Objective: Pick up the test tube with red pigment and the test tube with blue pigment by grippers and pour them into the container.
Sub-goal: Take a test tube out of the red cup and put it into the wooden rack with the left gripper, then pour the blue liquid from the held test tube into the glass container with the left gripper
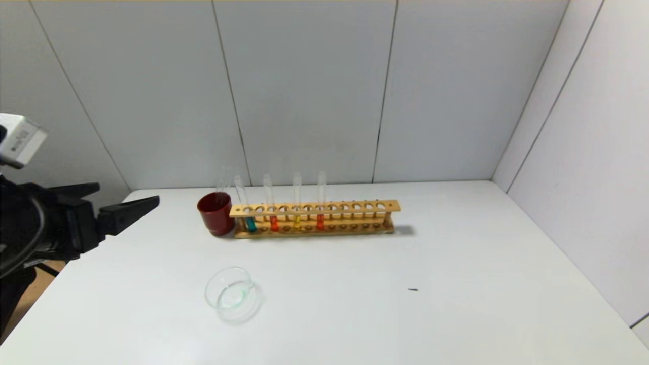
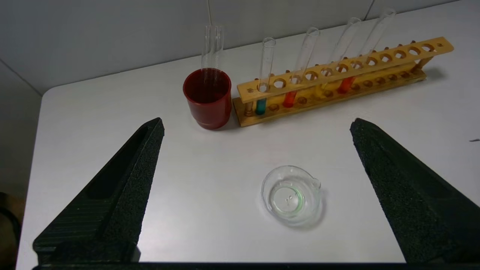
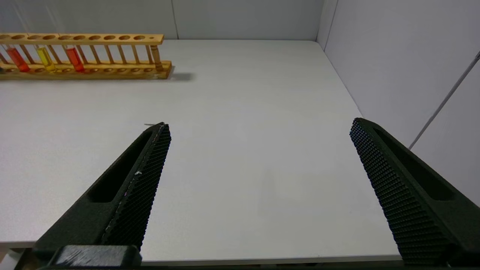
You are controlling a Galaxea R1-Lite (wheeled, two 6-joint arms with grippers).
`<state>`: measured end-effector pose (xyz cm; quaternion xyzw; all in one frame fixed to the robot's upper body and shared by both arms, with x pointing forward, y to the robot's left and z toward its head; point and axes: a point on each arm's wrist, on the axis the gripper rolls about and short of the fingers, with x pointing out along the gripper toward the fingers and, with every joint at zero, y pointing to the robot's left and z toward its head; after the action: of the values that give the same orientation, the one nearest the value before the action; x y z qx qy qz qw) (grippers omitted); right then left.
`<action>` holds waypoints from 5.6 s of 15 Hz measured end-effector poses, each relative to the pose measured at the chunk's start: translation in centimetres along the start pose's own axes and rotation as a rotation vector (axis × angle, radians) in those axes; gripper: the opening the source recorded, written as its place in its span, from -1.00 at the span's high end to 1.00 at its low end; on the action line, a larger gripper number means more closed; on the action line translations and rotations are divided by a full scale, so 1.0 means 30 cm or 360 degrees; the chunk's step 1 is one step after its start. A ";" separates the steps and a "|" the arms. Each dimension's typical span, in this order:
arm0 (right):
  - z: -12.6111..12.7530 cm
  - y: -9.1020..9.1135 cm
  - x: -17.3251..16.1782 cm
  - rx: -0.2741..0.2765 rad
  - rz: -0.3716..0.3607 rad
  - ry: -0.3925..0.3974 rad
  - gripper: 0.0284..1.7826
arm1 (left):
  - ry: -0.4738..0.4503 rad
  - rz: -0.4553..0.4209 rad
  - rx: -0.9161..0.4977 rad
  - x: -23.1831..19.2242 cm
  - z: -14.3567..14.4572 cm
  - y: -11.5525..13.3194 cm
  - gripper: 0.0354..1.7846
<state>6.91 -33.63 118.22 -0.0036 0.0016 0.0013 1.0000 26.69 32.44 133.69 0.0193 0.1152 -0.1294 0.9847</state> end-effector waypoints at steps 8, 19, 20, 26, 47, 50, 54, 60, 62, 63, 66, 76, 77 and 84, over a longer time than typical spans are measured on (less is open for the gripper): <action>0.000 0.000 0.000 0.0000 0.0000 0.0000 -0.96 | 0.0176 -0.0079 -0.0086 0.375 -0.080 0.040 -0.96; 0.000 0.000 0.000 0.0000 0.0000 0.0000 -0.96 | 0.0249 -0.0145 -0.0082 0.697 -0.140 0.051 -0.96; 0.000 0.000 0.000 0.0000 0.0000 0.0000 -0.96 | 0.0248 -0.0151 -0.0080 0.712 -0.141 0.047 -0.96; 0.000 0.000 0.000 0.0000 0.0000 0.0000 -0.96 | 0.0256 -0.0183 -0.0069 0.790 -0.154 0.029 -0.96; 0.000 0.000 0.000 0.0000 0.0001 0.0000 -0.96 | 0.0273 -0.0263 -0.0032 0.866 -0.181 -0.056 0.66; 0.000 0.000 0.000 0.0000 0.0000 0.0000 -0.96 | 0.0249 -0.0264 -0.0029 0.852 -0.158 -0.057 0.66; 0.000 0.000 0.000 0.0000 0.0000 0.0000 -0.96 | 0.0162 -0.0266 -0.0010 0.792 -0.062 -0.059 0.66; 0.000 0.000 0.000 0.0000 0.0001 0.0000 -0.96 | 0.0026 -0.0274 0.0016 0.624 0.156 -0.068 0.66; 0.000 0.000 0.000 0.0000 0.0000 0.0000 -0.96 | -0.0032 -0.0275 0.0027 0.566 0.208 -0.073 0.66; 0.000 0.000 0.000 0.0000 0.0001 0.0000 -0.96 | -0.0041 -0.0277 0.0030 0.535 0.222 -0.076 0.66; 0.000 0.000 0.000 0.0000 -0.0001 0.0000 -0.96 | 0.0005 -0.0267 0.0093 0.435 0.213 -0.073 0.66; 0.000 0.000 0.000 0.0000 -0.0001 0.0000 -0.96 | 0.0203 -0.0095 0.0347 0.200 0.008 -0.022 0.66; 0.000 0.000 0.000 0.0000 -0.0001 0.0000 -0.96 | 0.0191 -0.0072 0.0350 0.199 -0.012 -0.016 0.66; 0.000 0.000 0.000 0.0000 0.0000 0.0000 -0.96 | -0.0213 -0.0128 0.0654 0.285 -0.147 -0.001 0.66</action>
<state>6.91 -33.63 118.22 -0.0036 0.0016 0.0013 1.0000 33.75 30.56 127.43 0.2064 0.0214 -0.1904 0.9595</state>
